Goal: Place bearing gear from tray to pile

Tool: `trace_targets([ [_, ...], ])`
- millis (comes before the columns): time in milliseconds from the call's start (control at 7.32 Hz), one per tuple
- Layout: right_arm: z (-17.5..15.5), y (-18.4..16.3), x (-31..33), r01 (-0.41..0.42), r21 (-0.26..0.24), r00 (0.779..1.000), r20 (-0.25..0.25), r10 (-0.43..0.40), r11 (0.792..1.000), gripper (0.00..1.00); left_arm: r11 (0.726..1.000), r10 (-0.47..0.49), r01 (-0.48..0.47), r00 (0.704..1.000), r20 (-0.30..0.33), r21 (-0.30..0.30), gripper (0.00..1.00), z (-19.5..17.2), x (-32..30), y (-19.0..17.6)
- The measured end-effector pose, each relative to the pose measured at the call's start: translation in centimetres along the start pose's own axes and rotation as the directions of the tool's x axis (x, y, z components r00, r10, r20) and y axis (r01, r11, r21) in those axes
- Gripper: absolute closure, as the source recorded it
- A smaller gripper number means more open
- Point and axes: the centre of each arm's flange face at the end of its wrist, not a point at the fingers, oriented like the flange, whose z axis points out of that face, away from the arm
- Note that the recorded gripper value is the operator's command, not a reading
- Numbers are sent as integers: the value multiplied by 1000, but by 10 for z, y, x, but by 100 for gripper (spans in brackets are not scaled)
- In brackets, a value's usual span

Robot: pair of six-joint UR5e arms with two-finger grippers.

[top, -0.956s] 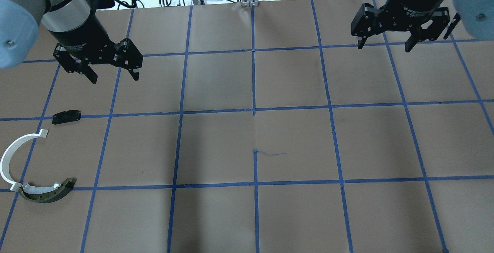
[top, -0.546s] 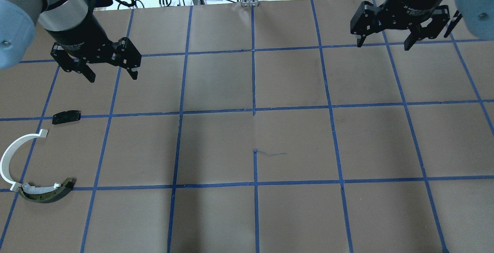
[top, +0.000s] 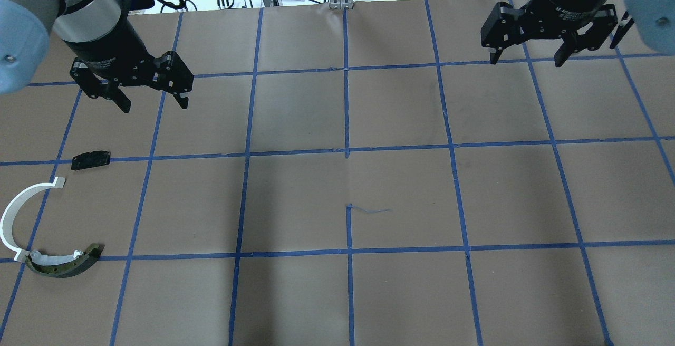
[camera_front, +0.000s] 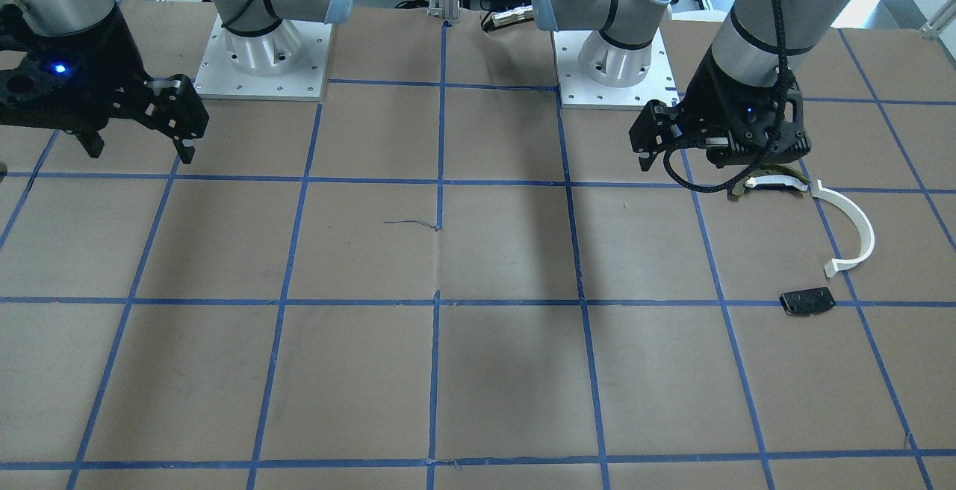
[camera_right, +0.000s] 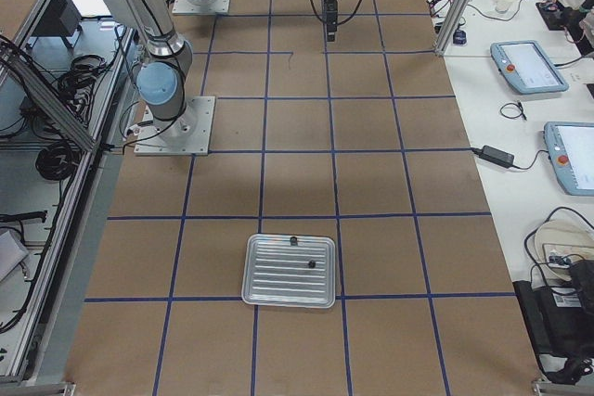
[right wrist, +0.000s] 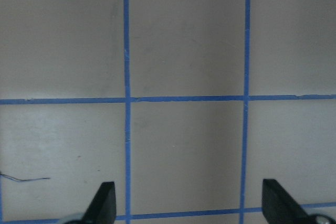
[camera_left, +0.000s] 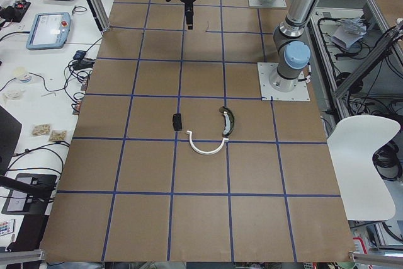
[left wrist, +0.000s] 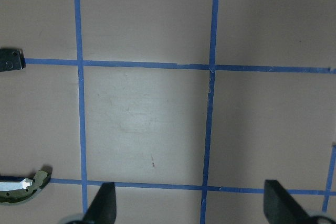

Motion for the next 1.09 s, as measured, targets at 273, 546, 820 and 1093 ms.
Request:
trace_targets([
  [273, 15, -1, 86, 100, -41, 994, -32, -101, 994, 7, 1000, 6, -6, 1000, 0, 4, 0, -2, 0, 2],
  [546, 53, 14, 212, 202, -97, 979, 1, -203, 975, 10, 1000, 4, -4, 1000, -2, 8, 0, -2, 0, 1],
  [820, 107, 19, 306, 453, -101, 891, 25, -453, 886, 12, 1000, 7, -7, 1000, -1, 9, 0, -3, 1, 2],
  [1093, 177, 45, 390, 634, -86, 773, 108, -625, 769, 15, 1000, 10, -10, 1000, -3, 8, 0, -2, 1, 2],
])
